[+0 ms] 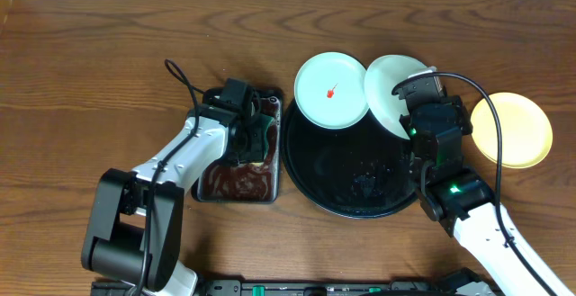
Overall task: Clean dirty plates on tray and stack at the side
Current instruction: 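Tilt the pale green plate upward with the right gripper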
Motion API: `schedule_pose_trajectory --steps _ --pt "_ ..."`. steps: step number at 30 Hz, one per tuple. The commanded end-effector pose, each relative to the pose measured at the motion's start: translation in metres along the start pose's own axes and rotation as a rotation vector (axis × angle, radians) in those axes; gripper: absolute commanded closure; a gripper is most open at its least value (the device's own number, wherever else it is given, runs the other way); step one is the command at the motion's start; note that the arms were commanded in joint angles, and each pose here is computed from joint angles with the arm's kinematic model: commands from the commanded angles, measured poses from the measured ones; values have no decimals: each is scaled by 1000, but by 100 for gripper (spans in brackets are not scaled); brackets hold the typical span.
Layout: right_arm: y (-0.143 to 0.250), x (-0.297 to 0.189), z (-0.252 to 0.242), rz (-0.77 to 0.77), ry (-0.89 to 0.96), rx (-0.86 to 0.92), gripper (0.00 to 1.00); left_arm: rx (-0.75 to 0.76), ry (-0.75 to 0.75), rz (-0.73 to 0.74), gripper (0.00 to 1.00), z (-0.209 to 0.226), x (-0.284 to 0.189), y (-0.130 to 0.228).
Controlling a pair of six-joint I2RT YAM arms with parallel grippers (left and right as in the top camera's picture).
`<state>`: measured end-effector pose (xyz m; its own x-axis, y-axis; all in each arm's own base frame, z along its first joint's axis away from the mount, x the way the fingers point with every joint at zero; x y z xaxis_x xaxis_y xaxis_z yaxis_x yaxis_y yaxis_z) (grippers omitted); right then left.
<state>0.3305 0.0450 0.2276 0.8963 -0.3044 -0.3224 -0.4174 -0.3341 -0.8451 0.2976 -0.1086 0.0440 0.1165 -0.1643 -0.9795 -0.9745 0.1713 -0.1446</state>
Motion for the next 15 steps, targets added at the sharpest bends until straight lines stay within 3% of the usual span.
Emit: schedule_pose_trajectory --steps 1,8,15 --pt "-14 -5 -5 -34 15 0 99 15 2 -79 39 -3 -21 -15" --pt "-19 -5 -6 -54 19 17 99 37 -2 -271 33 -6 -45 -48" --pt "-20 -5 -6 -60 20 24 99 38 0 -275 33 -5 -29 -57"
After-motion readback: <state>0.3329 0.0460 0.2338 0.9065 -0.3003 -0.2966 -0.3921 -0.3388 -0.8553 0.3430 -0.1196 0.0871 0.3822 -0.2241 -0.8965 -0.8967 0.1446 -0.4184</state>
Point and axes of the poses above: each gripper's point midway between its finger pads, its own x axis out along the fingers, its own z axis along the line the jaws close on, y = z × x, the point moved 3 cm from there along -x, back along the fingers, and after that the axes turned 13 degrees about x, right-handed, at the moved point
